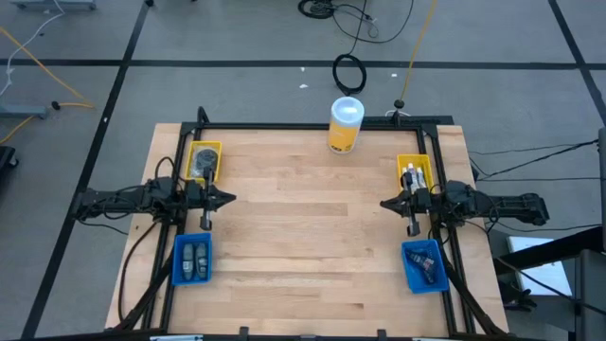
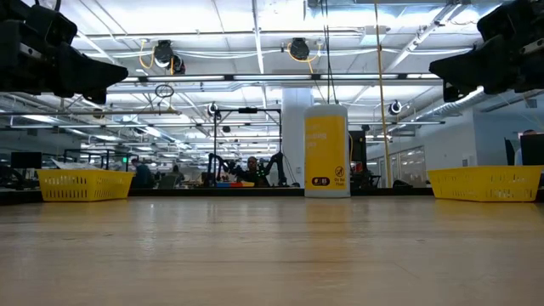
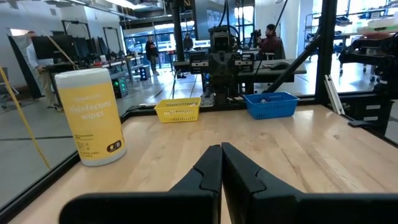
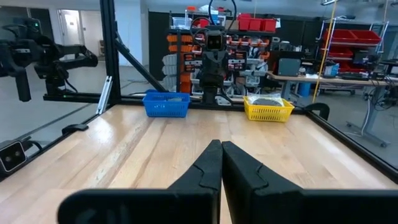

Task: Pick & Place Travel size toiletries
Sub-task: Return to Home Position

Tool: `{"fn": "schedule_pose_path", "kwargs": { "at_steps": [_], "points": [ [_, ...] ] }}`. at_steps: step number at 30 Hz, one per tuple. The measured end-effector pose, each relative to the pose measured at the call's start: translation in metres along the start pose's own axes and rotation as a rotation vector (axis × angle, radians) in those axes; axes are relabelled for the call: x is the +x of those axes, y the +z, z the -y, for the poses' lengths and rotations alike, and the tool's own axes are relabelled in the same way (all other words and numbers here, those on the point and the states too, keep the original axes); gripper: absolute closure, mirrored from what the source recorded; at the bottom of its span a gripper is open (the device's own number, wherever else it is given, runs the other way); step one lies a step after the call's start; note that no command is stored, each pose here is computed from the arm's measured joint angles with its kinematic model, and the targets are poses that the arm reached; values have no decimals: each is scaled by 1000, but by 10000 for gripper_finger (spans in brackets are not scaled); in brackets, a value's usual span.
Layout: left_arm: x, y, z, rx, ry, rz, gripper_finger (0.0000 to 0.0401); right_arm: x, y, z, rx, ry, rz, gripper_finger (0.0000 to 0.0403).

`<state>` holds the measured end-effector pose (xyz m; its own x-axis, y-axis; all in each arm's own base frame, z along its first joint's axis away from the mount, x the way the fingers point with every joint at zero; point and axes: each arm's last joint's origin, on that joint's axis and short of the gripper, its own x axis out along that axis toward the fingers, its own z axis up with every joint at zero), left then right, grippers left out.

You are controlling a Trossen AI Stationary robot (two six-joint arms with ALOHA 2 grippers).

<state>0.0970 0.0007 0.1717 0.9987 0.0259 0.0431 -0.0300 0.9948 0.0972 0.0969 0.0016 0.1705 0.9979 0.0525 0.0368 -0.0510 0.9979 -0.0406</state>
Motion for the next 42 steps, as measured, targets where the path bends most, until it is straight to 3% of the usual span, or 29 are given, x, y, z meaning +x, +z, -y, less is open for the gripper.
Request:
{"fn": "schedule_pose_path", "kwargs": {
  "at_steps": [42],
  "points": [
    [0, 0, 0, -1, -1, 0, 393, 0, 3, 0, -1, -2, 26, 403]
  ]
}}
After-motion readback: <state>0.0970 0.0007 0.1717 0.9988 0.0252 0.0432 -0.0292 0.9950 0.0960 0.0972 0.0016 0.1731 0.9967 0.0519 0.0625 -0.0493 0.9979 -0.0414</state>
